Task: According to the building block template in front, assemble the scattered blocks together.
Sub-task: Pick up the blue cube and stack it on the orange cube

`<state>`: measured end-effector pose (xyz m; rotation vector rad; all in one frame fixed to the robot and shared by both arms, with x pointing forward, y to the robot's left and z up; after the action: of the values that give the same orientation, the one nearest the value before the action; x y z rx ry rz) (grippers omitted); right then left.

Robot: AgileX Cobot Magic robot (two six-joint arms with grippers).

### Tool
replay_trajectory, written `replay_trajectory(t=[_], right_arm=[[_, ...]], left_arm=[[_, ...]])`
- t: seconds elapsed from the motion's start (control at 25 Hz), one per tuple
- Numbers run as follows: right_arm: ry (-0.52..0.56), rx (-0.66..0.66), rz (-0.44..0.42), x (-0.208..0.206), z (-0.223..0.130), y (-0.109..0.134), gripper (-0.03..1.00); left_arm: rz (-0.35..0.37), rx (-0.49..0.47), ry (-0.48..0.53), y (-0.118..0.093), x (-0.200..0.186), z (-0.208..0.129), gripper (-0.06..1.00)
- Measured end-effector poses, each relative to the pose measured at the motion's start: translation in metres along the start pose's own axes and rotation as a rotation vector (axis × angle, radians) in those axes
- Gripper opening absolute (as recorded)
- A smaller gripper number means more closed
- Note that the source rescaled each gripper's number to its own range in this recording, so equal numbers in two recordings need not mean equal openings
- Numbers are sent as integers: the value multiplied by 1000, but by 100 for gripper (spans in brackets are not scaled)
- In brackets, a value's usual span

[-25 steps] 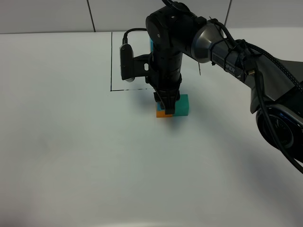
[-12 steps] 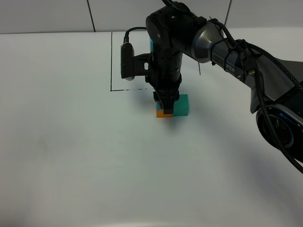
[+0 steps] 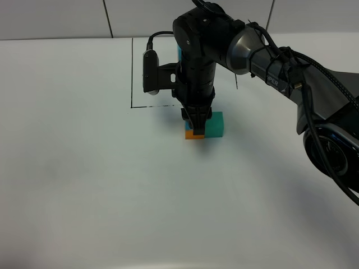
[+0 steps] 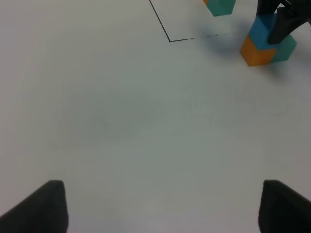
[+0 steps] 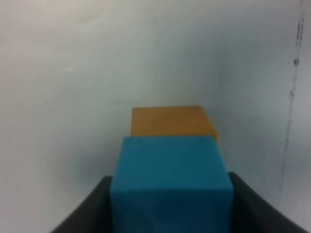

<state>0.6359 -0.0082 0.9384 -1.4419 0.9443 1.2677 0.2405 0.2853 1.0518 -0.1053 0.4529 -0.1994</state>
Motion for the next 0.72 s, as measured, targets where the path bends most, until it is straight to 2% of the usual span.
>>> replay_trajectory(t=[0.48, 0.56, 0.72], right_arm=[[-1, -12, -2, 0, 0, 0, 3], [-8, -13, -17, 2, 1, -2, 10], [-10, -14, -23, 6, 2, -3, 35]], left_arm=[[0, 0, 0, 0, 0, 0, 78], [0, 0, 0, 0, 0, 0, 78], [0, 0, 0, 0, 0, 0, 78]])
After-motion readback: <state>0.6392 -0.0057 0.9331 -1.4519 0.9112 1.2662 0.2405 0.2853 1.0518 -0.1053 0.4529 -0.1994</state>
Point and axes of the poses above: a point on each arm's last joint axis where the gripper is mounted, x pointing out along that axis toward the gripper, y along the wrist's bending axis when the last joint is at zero, z = x × y, the point moved 1 cm from there along x, pointing out along that axis toward the gripper, and after that the axes turned 6 degrees about -x, right-handed, at the moved point
